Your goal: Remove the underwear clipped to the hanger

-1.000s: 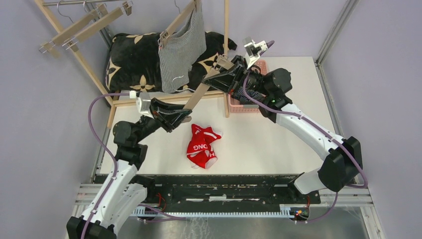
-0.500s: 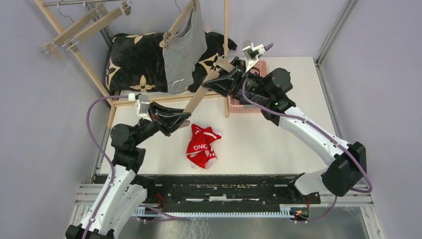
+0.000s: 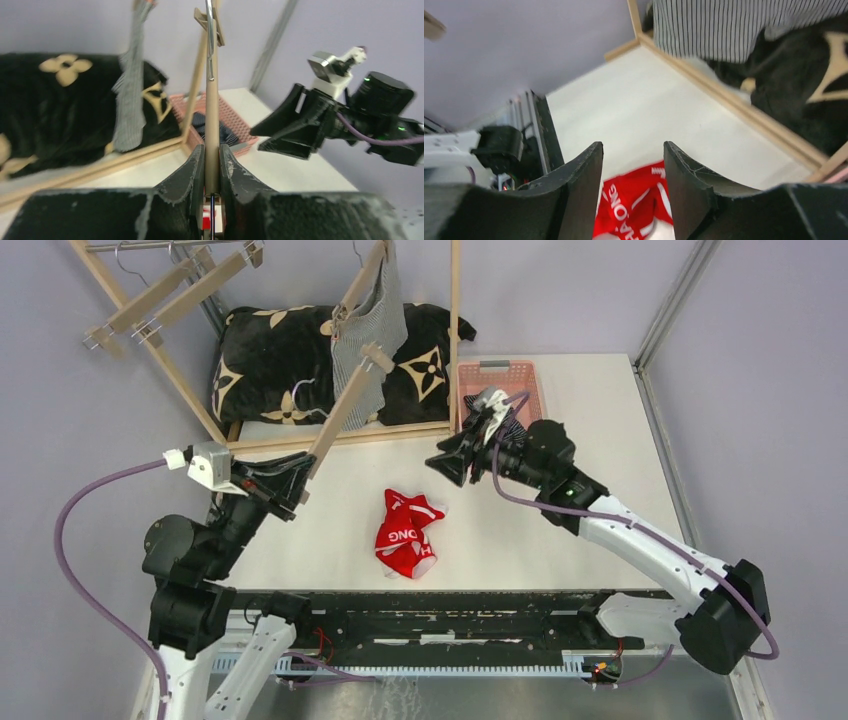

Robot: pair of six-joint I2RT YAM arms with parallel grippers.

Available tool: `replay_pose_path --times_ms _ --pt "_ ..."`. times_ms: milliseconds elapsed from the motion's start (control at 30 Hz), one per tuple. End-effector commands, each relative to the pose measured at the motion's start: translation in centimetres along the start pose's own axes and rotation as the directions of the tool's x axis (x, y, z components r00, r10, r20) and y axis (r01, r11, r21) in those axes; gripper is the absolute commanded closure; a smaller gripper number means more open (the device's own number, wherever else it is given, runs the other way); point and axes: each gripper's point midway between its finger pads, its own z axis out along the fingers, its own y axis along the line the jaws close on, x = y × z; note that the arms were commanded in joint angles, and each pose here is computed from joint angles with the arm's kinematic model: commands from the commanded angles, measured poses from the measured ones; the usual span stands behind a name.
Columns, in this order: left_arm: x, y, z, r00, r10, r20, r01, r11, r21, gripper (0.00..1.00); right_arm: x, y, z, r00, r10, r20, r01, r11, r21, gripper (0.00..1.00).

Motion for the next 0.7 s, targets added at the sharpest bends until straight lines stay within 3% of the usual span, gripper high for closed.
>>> replay_pose_path --times_ms 0,133,433,567,667 --pt "2.2 5.2 -2.9 0.988 0.064 -0.144 -0.104 0.95 -0.293 0.97 5.6 -0.8 0.3 0.981 -0.09 -0.174 0.107 0.99 0.094 0.44" --pt "1.9 5.8 -3.7 0.987 0.077 -0.141 -0.121 0.936 -0.331 0.97 10.5 -0.3 1.5 0.931 -0.124 -0.344 0.163 0.983 0.085 0.44" --pt "0.1 6.9 -4.7 0.989 0.118 -0.092 -0.146 0.898 -0.416 0.97 18.0 1.2 2.7 0.884 -0.051 -0.465 0.086 0.995 0.054 0.44" --pt "-1.2 6.8 -5.4 0.99 0.138 -0.043 -0.143 0.889 -0.435 0.97 18.9 2.4 3.5 0.873 -0.065 -0.483 0.084 0.996 0.017 0.3" --pt "-1.9 6.8 -5.7 0.989 0.15 -0.018 -0.142 0.886 -0.442 0.97 20.4 2.9 4.1 0.851 -0.068 -0.521 0.076 0.997 -0.006 0.02"
